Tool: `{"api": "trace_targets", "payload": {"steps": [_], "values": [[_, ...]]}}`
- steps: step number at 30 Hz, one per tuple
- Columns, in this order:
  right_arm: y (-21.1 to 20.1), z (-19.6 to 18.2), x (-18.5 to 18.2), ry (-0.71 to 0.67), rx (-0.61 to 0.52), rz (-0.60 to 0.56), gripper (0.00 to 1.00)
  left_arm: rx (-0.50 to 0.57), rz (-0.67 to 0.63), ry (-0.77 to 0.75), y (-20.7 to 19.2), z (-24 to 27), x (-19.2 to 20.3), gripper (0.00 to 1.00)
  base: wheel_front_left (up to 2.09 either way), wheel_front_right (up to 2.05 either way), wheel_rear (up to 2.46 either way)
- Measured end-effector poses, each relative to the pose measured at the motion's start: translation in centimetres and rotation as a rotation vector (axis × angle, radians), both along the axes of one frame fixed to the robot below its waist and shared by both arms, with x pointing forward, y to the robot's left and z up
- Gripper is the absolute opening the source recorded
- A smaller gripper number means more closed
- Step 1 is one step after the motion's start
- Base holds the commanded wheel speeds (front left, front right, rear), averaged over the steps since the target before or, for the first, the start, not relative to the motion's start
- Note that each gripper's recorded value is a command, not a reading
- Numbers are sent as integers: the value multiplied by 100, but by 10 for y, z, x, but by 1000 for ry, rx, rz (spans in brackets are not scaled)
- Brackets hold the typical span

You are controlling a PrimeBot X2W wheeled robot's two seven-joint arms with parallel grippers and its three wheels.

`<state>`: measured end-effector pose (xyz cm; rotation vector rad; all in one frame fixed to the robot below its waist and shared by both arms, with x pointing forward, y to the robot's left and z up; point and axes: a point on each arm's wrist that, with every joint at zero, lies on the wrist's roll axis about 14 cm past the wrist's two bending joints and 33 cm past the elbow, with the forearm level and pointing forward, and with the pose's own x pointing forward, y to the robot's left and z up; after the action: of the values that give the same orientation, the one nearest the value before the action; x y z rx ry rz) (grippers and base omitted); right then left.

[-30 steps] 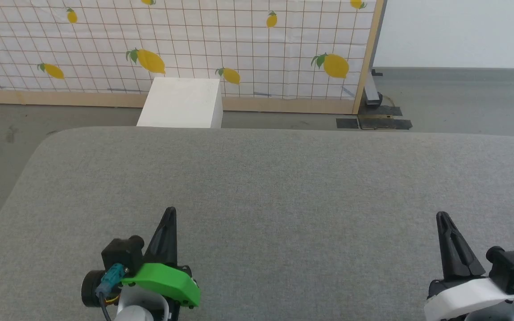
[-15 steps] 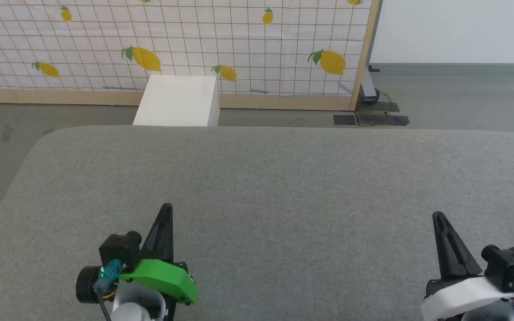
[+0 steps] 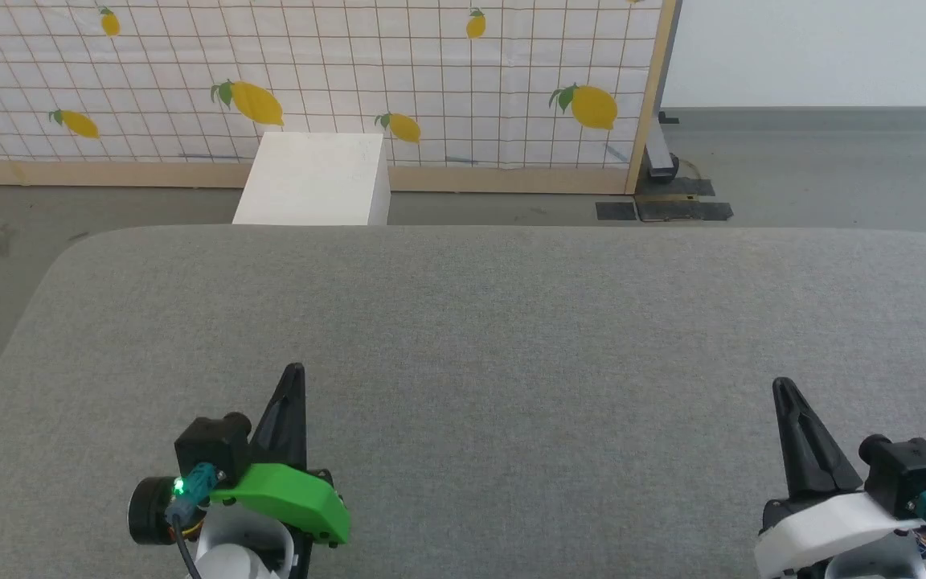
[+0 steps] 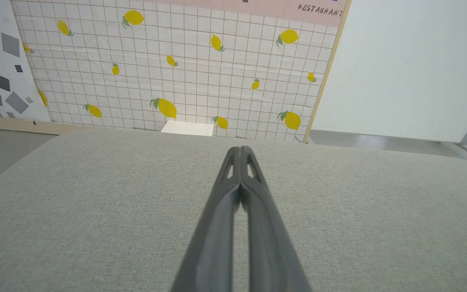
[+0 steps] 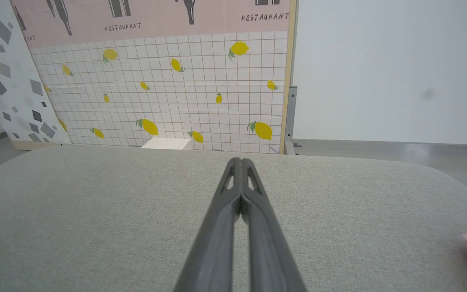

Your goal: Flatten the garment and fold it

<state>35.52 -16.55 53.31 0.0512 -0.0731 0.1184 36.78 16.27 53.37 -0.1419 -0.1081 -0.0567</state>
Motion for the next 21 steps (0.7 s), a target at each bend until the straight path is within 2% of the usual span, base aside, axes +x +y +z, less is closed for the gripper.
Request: {"api": "trace_targets", "payload": {"steps": [21], "values": [[2,-3,3,22,-27,4,0,48,6,23,2,-1,2,0,0,0,0]]}}
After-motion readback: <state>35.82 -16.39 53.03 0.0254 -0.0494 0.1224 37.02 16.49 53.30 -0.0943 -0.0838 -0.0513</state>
